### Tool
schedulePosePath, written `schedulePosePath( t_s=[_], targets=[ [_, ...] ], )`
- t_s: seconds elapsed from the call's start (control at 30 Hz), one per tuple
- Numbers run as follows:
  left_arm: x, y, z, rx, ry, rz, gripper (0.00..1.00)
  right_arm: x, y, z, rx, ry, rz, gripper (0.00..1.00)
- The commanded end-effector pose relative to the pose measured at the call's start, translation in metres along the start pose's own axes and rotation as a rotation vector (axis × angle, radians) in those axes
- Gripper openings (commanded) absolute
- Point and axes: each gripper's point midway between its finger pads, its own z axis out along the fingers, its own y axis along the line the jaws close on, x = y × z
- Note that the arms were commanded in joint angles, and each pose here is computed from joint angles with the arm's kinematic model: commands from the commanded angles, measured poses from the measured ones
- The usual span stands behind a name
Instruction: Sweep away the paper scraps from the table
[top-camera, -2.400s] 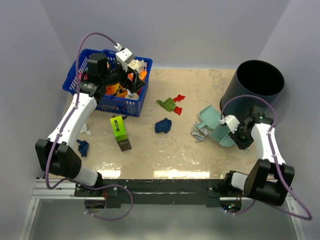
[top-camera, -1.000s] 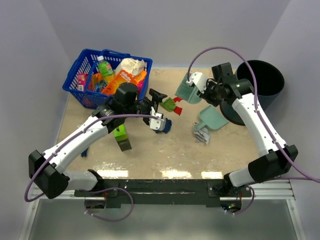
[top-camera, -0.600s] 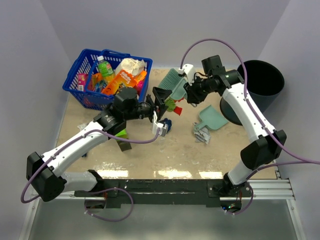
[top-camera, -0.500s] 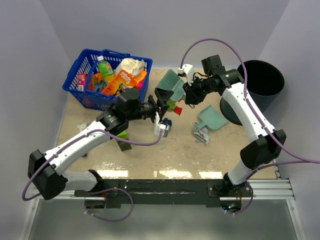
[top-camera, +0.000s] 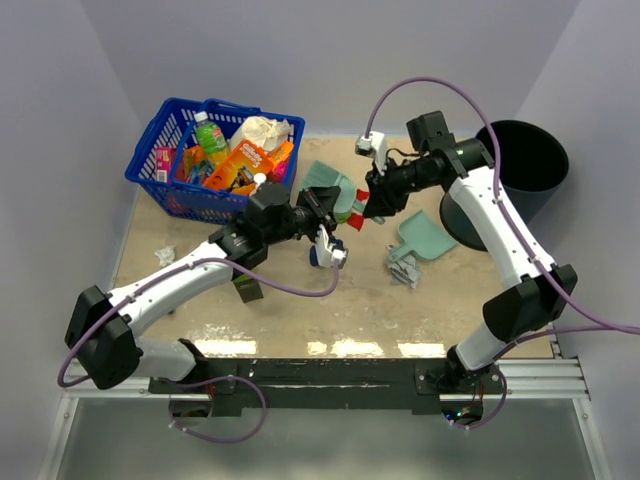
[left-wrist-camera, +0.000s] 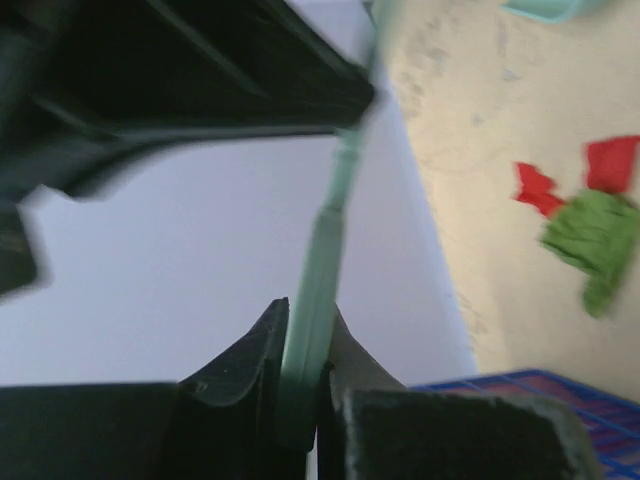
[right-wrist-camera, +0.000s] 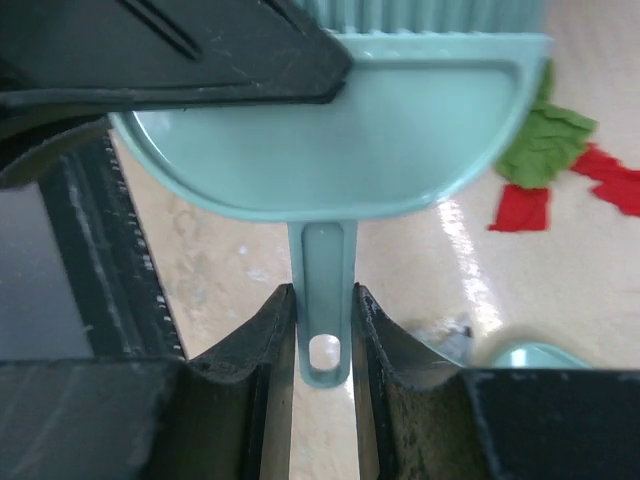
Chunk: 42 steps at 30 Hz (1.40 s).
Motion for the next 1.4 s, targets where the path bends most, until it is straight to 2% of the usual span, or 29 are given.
schedulePosePath(
  t_s=[0.0,0.03,0.07,0.1,0.17,0.2,0.23,0.27,0.3,0.33,0.4,0.43,0.5,0.53,0.6,0.63,0.7,0.8,0.97,1.03,1.17,1.37],
  targets=[
    [0.015,0.048,-0.005,-0.190,0.089,-0.021,0.00,-0.020,0.023,-0.016,-0.053,-0.074,-0.085,0.01],
    [0.020,0.055,-0.007,-0.207,0.118,-0.051,0.00,-0.027,0.023,-0.020,-0.049,-0.091,-0.109,0.39],
    [0.022,0.059,-0.007,-0.215,0.125,-0.091,0.00,-0.036,0.023,-0.028,-0.026,-0.116,-0.146,0.47],
    [0.023,0.049,-0.005,-0.176,0.127,-0.202,0.00,-0.051,0.021,-0.040,0.012,-0.156,-0.183,0.53],
    [0.027,0.068,-0.009,-0.187,0.131,-0.334,0.00,-0.079,0.014,-0.062,0.111,-0.245,-0.245,0.69],
    [0.034,0.048,-0.005,-0.118,0.144,-0.506,0.00,-0.087,0.014,-0.069,0.141,-0.279,-0.222,0.77],
    [0.036,0.064,-0.009,-0.126,0.134,-0.602,0.00,-0.108,0.006,-0.078,0.202,-0.354,-0.243,0.88],
    [0.037,0.063,-0.008,-0.105,0.119,-0.703,0.00,-0.109,0.002,-0.078,0.220,-0.383,-0.221,0.98],
    [0.049,0.036,-0.010,-0.013,0.148,-0.889,0.00,-0.119,0.009,-0.090,0.233,-0.441,-0.226,0.98],
    [0.029,0.051,-0.012,0.045,-0.008,-0.949,0.00,-0.133,0.011,-0.096,0.242,-0.501,-0.269,0.98],
    [0.031,0.030,-0.020,0.165,-0.038,-1.117,0.00,-0.138,0.021,-0.098,0.187,-0.550,-0.295,0.98],
    [0.020,0.037,-0.024,0.200,-0.112,-1.142,0.00,-0.146,0.023,-0.101,0.176,-0.580,-0.324,0.98],
    [0.019,0.025,-0.030,0.265,-0.126,-1.216,0.00,-0.149,0.030,-0.101,0.110,-0.593,-0.342,0.98],
    [0.011,0.029,-0.034,0.294,-0.186,-1.233,0.00,-0.147,0.023,-0.091,0.090,-0.570,-0.306,0.98],
    [0.013,0.022,-0.039,0.336,-0.201,-1.322,0.00,-0.148,0.020,-0.093,0.063,-0.559,-0.265,0.96],
    [0.006,0.026,-0.043,0.362,-0.260,-1.354,0.00,-0.147,0.020,-0.089,0.015,-0.554,-0.256,0.95],
    [0.005,0.024,-0.046,0.397,-0.292,-1.437,0.00,-0.143,0.017,-0.092,-0.007,-0.540,-0.242,0.93],
    [-0.005,0.025,-0.048,0.442,-0.360,-1.481,0.00,-0.133,0.015,-0.084,-0.037,-0.487,-0.244,0.90],
    [-0.009,0.014,-0.049,0.461,-0.371,-1.509,0.00,-0.119,0.014,-0.069,-0.110,-0.431,-0.187,0.76],
    [-0.012,0.011,-0.050,0.475,-0.384,-1.536,0.00,-0.114,0.016,-0.066,-0.123,-0.424,-0.186,0.73],
    [-0.013,0.013,-0.049,0.482,-0.415,-1.595,0.00,-0.108,0.023,-0.060,-0.185,-0.431,-0.130,0.60],
    [-0.013,0.018,-0.047,0.498,-0.476,-1.674,0.00,-0.104,0.025,-0.056,-0.196,-0.423,-0.086,0.53]
  ],
)
